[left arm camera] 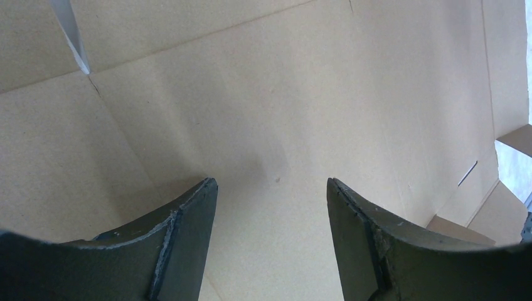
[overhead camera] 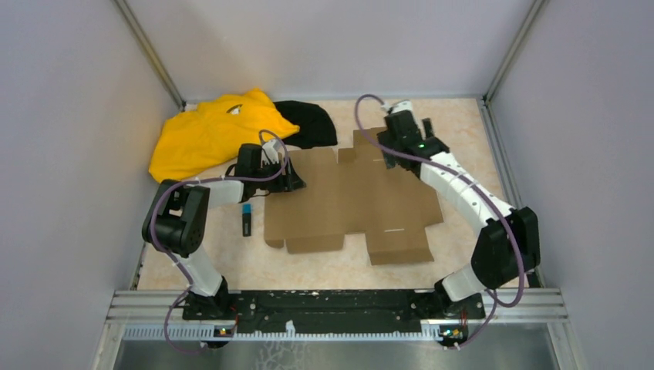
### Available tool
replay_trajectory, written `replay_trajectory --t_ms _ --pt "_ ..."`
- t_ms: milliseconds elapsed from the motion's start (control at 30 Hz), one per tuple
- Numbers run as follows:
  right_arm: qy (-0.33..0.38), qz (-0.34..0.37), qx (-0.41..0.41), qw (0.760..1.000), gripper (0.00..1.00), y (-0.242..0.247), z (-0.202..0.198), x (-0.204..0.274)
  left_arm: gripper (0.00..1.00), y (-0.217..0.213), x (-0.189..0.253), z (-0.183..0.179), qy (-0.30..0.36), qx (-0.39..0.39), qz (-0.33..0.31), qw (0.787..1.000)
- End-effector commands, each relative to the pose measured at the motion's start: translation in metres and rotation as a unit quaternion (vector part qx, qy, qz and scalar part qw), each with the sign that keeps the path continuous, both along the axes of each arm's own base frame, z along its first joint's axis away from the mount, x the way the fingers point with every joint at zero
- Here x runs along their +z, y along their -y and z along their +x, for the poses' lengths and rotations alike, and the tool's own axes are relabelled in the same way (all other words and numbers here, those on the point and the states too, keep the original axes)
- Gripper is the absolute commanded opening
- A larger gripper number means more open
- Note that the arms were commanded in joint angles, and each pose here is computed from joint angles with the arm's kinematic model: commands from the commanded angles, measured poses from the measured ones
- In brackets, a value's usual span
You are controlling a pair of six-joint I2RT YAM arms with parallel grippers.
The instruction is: Fold the paper box
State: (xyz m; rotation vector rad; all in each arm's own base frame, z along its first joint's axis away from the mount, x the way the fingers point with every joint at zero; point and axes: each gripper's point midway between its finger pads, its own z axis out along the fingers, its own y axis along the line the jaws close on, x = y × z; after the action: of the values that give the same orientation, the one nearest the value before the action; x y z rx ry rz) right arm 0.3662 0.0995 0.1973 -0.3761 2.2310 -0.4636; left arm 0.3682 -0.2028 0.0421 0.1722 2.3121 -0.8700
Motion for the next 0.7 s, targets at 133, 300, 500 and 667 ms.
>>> replay_trajectory --t_ms 133,300,500,667 --pt "0.033 0.297 -0.119 0.947 0.99 0.047 0.025 -0.017 0.72 0.005 -0.007 -0.016 -0.018 -0.019 -0.005 1.0" --pt "0.018 0.393 -0.134 0.91 0.94 0.063 0.032 -0.043 0.8 0.007 0.006 -0.015 0.001 -0.023 -0.015 1.0" --pt "0.001 0.404 -0.125 0.906 0.81 0.08 0.029 -0.08 0.99 0.007 0.014 -0.015 0.011 -0.024 -0.019 0.999" --pt "-0.026 0.374 -0.141 0.916 0.8 0.09 0.029 -0.109 0.99 0.015 0.014 -0.017 0.006 -0.037 -0.04 0.999"
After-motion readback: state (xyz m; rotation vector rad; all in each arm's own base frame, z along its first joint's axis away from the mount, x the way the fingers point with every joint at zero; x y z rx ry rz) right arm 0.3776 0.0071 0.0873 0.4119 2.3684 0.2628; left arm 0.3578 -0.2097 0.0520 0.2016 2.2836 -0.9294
